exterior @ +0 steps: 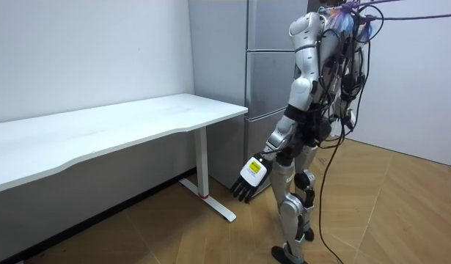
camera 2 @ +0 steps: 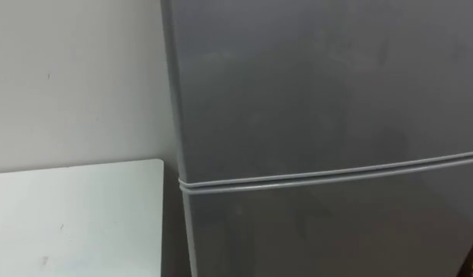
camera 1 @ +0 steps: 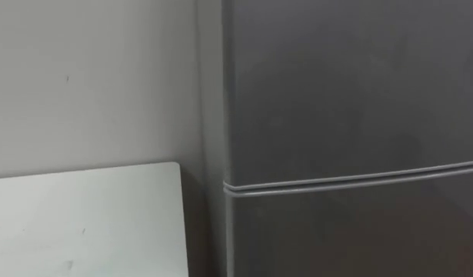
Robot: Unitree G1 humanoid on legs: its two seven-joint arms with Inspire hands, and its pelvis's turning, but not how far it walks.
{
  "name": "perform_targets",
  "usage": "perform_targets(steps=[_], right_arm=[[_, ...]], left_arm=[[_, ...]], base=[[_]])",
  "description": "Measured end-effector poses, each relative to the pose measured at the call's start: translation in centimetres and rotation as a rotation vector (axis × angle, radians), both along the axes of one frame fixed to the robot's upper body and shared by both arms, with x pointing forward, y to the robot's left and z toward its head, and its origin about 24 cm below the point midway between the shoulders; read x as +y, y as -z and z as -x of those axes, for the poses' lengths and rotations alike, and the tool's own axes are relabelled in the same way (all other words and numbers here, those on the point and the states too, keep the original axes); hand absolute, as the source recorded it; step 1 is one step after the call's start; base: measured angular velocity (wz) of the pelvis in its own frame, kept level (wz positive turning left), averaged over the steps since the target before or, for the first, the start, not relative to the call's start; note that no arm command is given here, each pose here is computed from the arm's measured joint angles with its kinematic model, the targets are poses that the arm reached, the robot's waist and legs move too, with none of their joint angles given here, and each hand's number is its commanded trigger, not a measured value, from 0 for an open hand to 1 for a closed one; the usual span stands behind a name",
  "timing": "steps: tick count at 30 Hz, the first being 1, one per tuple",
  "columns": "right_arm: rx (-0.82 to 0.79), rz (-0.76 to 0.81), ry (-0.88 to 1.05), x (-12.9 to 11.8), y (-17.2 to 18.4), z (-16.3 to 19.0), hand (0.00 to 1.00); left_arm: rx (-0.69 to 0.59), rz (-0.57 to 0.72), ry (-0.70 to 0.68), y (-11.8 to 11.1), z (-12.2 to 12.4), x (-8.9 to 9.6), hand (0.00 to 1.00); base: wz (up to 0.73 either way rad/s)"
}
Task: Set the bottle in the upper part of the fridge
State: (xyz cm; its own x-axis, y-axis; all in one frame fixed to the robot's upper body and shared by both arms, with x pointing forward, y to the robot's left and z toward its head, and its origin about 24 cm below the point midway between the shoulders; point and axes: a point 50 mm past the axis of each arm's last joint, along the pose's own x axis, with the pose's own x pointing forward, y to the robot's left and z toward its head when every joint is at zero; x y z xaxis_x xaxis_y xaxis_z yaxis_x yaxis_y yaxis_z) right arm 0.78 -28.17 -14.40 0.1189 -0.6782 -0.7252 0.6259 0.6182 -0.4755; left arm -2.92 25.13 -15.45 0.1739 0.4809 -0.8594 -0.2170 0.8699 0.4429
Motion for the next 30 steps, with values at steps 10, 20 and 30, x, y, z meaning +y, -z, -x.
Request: perform_targets(steps=[10, 20, 30], right_arm=[[-0.004, -0.308, -0.351, 3.2, 1.5, -2.4, 0.0], [-0.003, -0.384, -0.399, 3.9, 1.8, -2.8, 0.0], [0.0, -0.387, -0.404, 3.9, 1.9, -2.7, 0.0]], left_arm=[[0.021, 0.031, 0.061, 0.4, -0.8, -0.8, 0.0], [0.066, 0.047, 0.151, 0.7, -1.1, -1.5, 0.0], [0.086, 0.045, 0.173, 0.8, -1.2, -1.6, 0.0]], base=[[0.0], [0.05], [0.02]])
